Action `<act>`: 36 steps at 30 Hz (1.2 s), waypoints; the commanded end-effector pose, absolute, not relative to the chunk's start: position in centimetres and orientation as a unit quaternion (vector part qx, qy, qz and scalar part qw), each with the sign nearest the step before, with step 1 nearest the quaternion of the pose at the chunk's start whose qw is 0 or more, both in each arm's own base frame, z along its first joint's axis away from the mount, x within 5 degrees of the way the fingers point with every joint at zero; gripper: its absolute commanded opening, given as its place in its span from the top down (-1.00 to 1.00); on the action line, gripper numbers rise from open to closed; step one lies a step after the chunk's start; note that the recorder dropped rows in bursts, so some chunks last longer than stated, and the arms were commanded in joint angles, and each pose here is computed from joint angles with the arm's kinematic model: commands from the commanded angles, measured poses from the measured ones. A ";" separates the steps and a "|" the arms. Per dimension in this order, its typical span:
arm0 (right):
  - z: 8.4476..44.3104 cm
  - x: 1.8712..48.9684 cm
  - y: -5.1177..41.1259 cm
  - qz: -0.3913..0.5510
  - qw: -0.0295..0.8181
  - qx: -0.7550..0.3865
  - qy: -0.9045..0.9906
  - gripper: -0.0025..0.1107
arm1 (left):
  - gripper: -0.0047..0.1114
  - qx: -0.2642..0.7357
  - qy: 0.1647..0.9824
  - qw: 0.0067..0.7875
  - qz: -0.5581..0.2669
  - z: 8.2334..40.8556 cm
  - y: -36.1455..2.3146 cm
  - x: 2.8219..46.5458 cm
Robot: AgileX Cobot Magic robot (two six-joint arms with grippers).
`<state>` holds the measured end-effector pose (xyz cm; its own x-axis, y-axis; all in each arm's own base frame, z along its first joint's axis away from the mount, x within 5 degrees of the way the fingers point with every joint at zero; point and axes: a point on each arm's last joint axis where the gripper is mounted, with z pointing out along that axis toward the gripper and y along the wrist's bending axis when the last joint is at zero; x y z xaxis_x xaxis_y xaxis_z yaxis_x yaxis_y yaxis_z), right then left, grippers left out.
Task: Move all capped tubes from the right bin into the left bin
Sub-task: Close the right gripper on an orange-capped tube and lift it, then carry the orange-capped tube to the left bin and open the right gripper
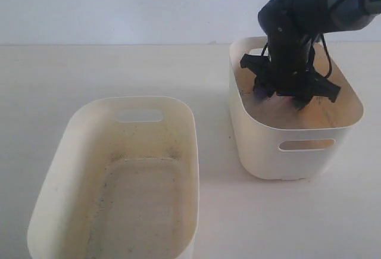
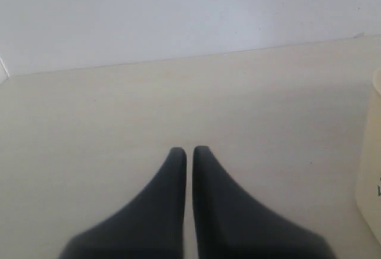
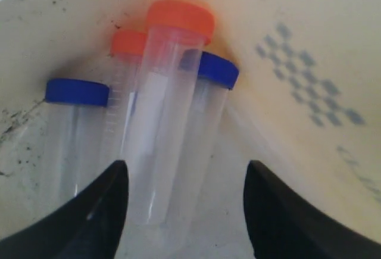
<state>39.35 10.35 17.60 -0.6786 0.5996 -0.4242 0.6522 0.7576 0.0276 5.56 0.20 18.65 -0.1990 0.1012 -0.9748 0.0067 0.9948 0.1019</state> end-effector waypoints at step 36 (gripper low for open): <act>32.6 32.3 15.6 -0.003 0.374 0.046 0.926 0.96 | 0.84 0.028 0.767 0.640 0.031 18.9 0.2 5.6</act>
<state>34.70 14.05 29.78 -0.7428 0.1685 -0.6480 0.2059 0.9784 0.0184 5.56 0.20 18.65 -0.1990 0.1012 -0.9748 0.0067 0.9948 0.1019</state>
